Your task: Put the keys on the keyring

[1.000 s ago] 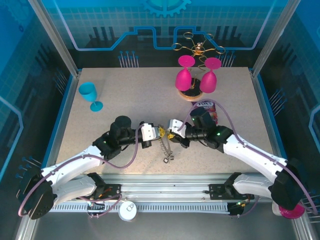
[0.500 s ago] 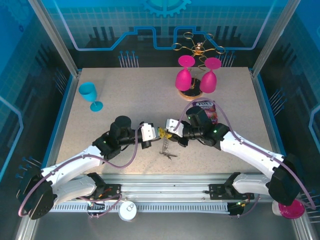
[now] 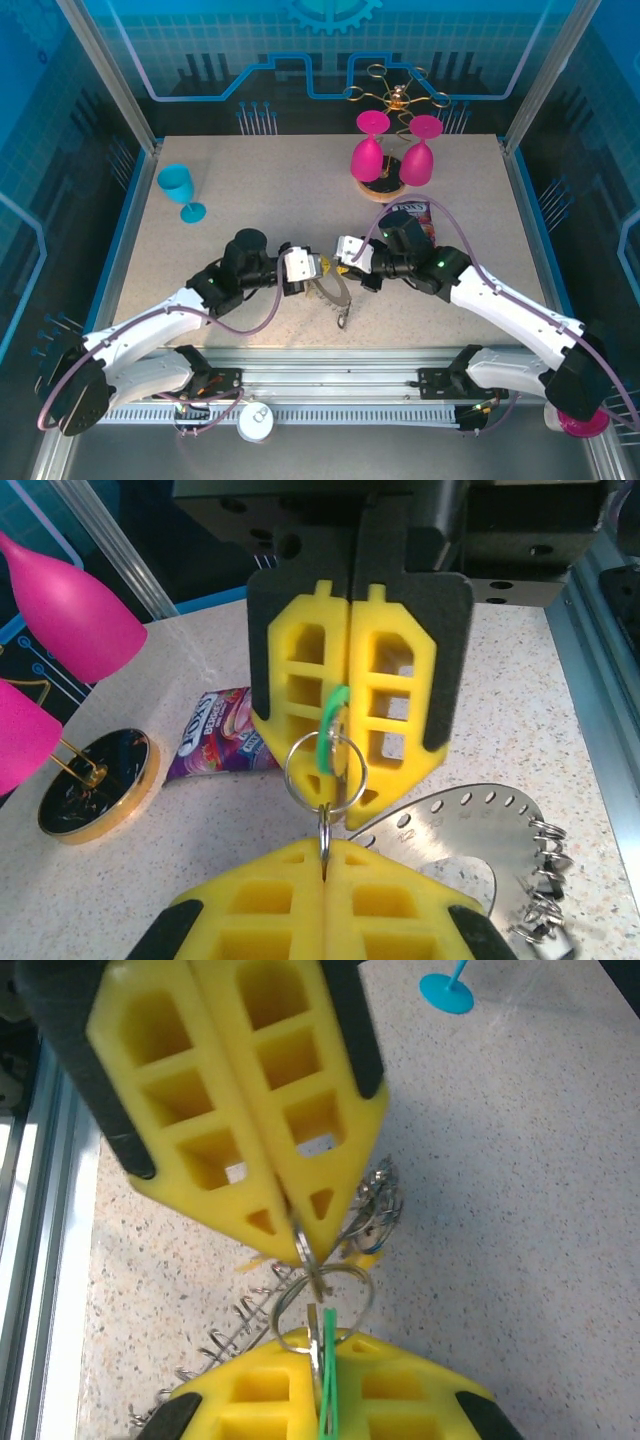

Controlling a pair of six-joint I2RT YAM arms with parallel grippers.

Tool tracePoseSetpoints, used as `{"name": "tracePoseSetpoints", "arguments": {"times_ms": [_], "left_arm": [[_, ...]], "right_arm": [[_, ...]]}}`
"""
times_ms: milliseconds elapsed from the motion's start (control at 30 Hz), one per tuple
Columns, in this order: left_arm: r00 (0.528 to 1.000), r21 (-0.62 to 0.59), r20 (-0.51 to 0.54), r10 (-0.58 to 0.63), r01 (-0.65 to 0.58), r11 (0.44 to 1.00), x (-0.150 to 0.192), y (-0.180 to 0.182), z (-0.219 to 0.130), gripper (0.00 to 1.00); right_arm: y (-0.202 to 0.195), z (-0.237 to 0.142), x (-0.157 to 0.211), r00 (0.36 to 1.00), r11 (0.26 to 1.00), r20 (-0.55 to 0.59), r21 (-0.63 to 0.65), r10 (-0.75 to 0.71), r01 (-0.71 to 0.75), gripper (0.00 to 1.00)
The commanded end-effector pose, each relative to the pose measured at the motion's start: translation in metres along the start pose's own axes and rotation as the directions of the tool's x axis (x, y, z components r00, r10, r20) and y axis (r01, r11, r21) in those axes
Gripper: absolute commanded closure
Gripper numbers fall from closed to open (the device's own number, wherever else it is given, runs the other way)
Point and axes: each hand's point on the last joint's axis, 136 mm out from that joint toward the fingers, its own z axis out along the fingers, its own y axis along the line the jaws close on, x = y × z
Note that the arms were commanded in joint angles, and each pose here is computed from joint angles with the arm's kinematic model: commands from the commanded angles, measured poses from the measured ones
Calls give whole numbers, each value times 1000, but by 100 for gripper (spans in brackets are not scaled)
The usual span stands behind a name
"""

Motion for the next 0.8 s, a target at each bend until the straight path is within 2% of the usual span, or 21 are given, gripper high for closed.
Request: {"name": "tracePoseSetpoints", "arguments": {"times_ms": [0, 33, 67, 100, 133, 200, 333, 433, 467, 533, 600, 700, 767], "left_arm": [[994, -24, -110, 5, -8, 1000, 18, 8, 2, 100], [993, -22, -114, -4, 2, 1000, 19, 8, 3, 100], [994, -17, -112, -12, 11, 1000, 18, 8, 3, 89], [994, -19, -104, -30, 28, 999, 17, 8, 3, 60], [994, -24, -82, -72, 71, 997, 14, 8, 1, 38], [993, -33, -29, -118, 117, 993, 8, 6, -9, 3], [976, -140, 53, -213, 218, 966, -1, 15, -39, 1], [952, -312, 168, -254, 296, 903, -11, 37, -72, 1], [943, -405, 203, -262, 325, 855, -12, 51, -87, 1], [921, -577, 272, -279, 388, 719, -12, 80, -120, 1], [900, -713, 325, -292, 436, 550, -6, 105, -156, 1], [868, -827, 368, -334, 469, 310, 10, 129, -199, 1], [857, -871, 371, -357, 455, 186, 19, 137, -223, 1]], "right_arm": [[-6, -22, -25, 997, 997, 30, 47, -66, 64, 100], [-4, -22, -28, 997, 996, 30, 44, -78, 76, 100], [-4, -22, -31, 996, 995, 28, 43, -88, 87, 100], [-5, -22, -33, 995, 994, 26, 45, -97, 96, 100], [-6, -22, -36, 994, 993, 26, 46, -105, 104, 100], [-9, -19, -39, 994, 993, 18, 48, -112, 111, 100], [-10, -9, -44, 993, 993, 8, 26, -118, 118, 100], [-9, 8, -55, 991, 992, 35, 10, -129, 128, 100], [-9, 15, -62, 989, 991, 48, 5, -137, 137, 100], [-8, 32, -75, 987, 990, 74, -15, -140, 142, 100], [-6, 52, -94, 982, 987, 110, -31, -154, 158, 100], [-9, 82, -119, 975, 985, 148, -29, -166, 172, 100], [-14, 101, -133, 969, 982, 166, -14, -182, 187, 100]]}}
